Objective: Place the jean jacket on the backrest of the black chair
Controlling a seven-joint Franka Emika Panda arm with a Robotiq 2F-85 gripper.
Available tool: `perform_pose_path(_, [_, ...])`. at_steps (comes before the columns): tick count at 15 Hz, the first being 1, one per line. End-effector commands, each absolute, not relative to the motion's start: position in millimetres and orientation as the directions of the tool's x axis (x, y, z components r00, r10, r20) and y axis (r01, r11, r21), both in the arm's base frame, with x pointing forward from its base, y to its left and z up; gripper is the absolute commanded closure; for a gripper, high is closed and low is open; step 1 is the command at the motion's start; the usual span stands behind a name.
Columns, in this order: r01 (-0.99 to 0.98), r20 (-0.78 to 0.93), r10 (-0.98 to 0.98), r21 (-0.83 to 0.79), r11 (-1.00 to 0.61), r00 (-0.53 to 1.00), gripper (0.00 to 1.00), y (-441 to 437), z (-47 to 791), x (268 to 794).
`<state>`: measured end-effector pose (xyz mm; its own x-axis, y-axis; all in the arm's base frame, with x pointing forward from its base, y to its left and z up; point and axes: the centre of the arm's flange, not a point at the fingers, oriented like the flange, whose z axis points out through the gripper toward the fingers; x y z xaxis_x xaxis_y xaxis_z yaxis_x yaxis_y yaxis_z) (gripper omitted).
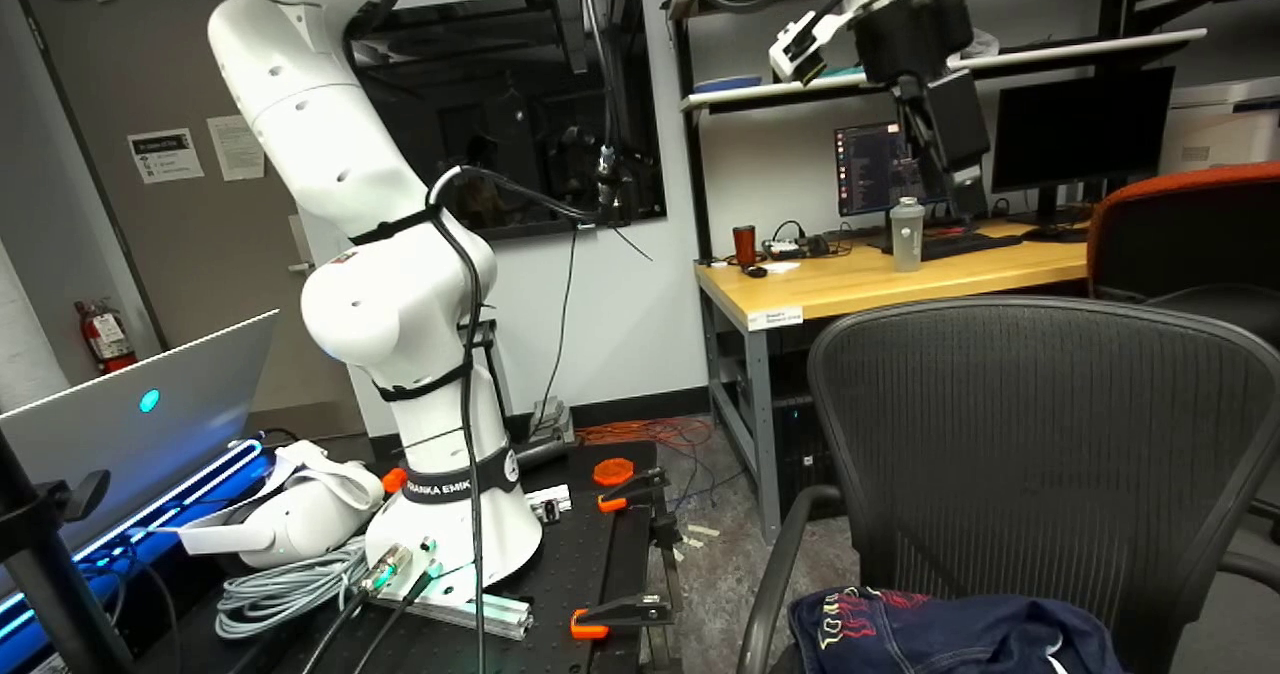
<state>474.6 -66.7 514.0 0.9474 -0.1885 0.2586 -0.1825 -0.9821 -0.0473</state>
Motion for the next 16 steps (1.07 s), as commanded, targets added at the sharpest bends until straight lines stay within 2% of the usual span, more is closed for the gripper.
perform_pose_path(1, [-0.183,0.252,-0.189,-0.047,-0.982,0.949,0.0,-67.0,510.7,475.7])
perform_pose_path(7, [-0.179,0.242,-0.184,-0.045,-0.983,0.953,0.0,-65.1,508.8,475.0])
perform_pose_path(16, [-0.186,0.143,-0.185,-0.003,-0.982,0.972,0.0,-95.2,387.2,505.2])
